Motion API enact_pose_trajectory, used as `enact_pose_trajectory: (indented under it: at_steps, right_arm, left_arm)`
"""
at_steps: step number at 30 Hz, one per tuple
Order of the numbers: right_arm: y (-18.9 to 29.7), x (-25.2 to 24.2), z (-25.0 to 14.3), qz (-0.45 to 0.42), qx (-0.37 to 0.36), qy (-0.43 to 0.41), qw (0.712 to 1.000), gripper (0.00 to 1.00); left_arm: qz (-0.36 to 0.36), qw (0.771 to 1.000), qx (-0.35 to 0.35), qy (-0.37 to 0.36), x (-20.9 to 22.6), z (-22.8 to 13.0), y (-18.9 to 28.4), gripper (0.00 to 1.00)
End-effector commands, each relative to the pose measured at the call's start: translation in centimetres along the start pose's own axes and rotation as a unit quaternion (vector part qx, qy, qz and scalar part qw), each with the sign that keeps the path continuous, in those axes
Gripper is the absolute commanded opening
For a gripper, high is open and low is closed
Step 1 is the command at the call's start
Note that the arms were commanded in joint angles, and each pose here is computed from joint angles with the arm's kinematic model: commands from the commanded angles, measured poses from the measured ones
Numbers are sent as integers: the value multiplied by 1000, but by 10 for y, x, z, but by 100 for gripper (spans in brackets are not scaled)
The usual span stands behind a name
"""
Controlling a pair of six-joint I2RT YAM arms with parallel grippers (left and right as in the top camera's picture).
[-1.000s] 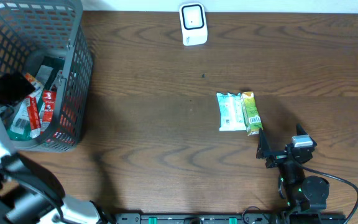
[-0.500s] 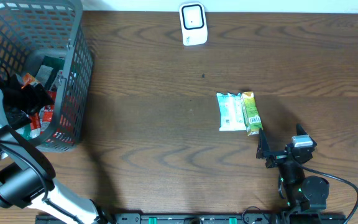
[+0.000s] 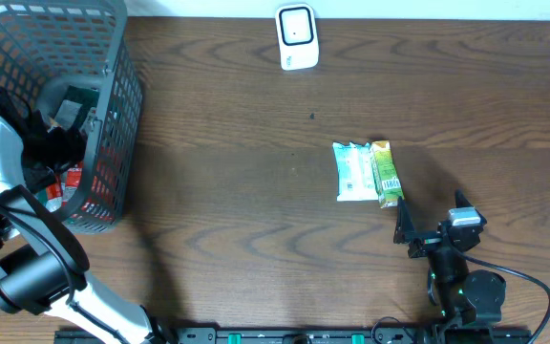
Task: Scan the item barcode
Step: 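Grasp the red HACKS candy bag in the basket with the left gripper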
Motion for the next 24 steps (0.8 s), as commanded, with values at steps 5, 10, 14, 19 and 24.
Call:
enact_pose_trajectory:
  at_steps: [5,10,14,19,24]
  right_arm:
    - [0,-2,-1,-6,1,-7,1000,99]
    - [0,-2,-1,-6,1,-7,1000,99]
    - [0,-2,-1,-6,1,-7,1000,99]
    - [0,-2,-1,-6,1,-7,1000,99]
    - [0,-2,-1,-6,1,-7,1000,99]
  left_arm:
    - [24,1000,9,1,10,-10,-24,91]
    - [25,999,25,12,7,-22,-34,89]
    - [-31,999,39,14,-11,-26,-31,68]
    - [-64,997,29,14,-22,-23,-20,57]
    - [-67,998,15,12,-24,-20,-10,36]
Point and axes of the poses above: each gripper's point midway between its finger pads, its own y axis back along the fingers, its own x axis along the line the jaws close on, z = x × y, the point moved 3 cm from there along y, back along the fingers, and after that the axes turned 8 degrees about y, right-handed, at the moved point
